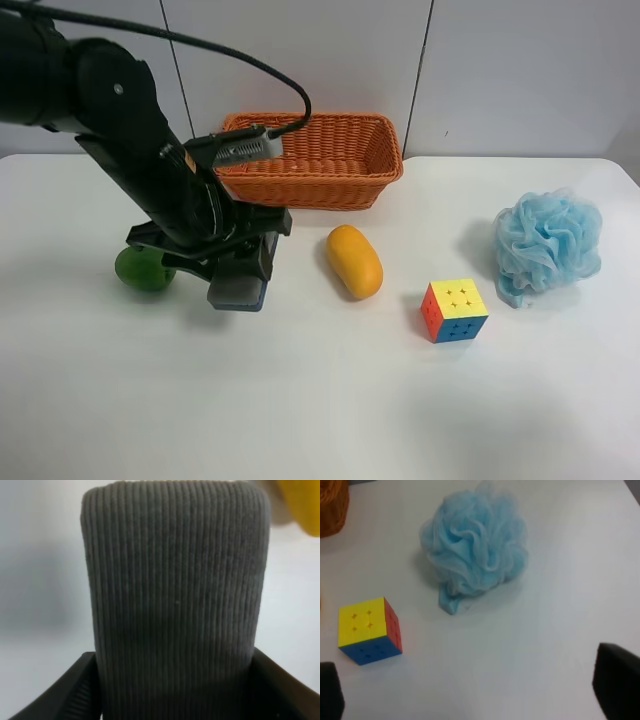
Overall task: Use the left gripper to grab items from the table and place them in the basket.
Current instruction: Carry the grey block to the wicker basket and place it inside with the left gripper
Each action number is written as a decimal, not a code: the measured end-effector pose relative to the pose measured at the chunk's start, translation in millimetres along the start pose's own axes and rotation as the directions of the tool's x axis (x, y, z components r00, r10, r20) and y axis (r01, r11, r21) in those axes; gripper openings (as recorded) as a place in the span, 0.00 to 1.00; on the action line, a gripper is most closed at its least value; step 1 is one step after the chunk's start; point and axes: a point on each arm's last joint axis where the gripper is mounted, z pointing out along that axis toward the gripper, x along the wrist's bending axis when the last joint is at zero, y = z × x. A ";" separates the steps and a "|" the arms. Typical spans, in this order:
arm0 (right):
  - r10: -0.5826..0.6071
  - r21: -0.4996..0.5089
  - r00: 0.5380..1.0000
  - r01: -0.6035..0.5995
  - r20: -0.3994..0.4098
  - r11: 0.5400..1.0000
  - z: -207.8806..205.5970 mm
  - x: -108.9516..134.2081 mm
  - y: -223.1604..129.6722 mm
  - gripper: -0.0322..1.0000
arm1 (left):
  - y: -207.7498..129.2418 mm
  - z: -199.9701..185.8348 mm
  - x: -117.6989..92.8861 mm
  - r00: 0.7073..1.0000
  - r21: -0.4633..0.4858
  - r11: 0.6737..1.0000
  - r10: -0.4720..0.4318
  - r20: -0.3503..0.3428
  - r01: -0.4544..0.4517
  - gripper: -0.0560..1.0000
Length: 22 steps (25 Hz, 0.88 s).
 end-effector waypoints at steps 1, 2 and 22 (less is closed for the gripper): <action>0.000 0.000 1.000 0.000 0.000 1.000 0.0 0.0 0.0 0.99 | 4.4 -6.5 -4.5 1.000 -0.004 1.000 0.006 0.008 -0.006 0.57; 0.000 0.000 1.000 0.000 0.000 1.000 0.0 0.0 0.0 0.99 | 9.5 -14.0 -9.4 1.000 -0.007 1.000 0.015 0.015 -0.015 0.57; 0.000 0.000 1.000 0.000 0.000 1.000 0.0 0.0 0.0 0.99 | 143.5 -33.6 -65.5 0.969 -0.120 0.962 0.243 -0.029 -0.245 0.57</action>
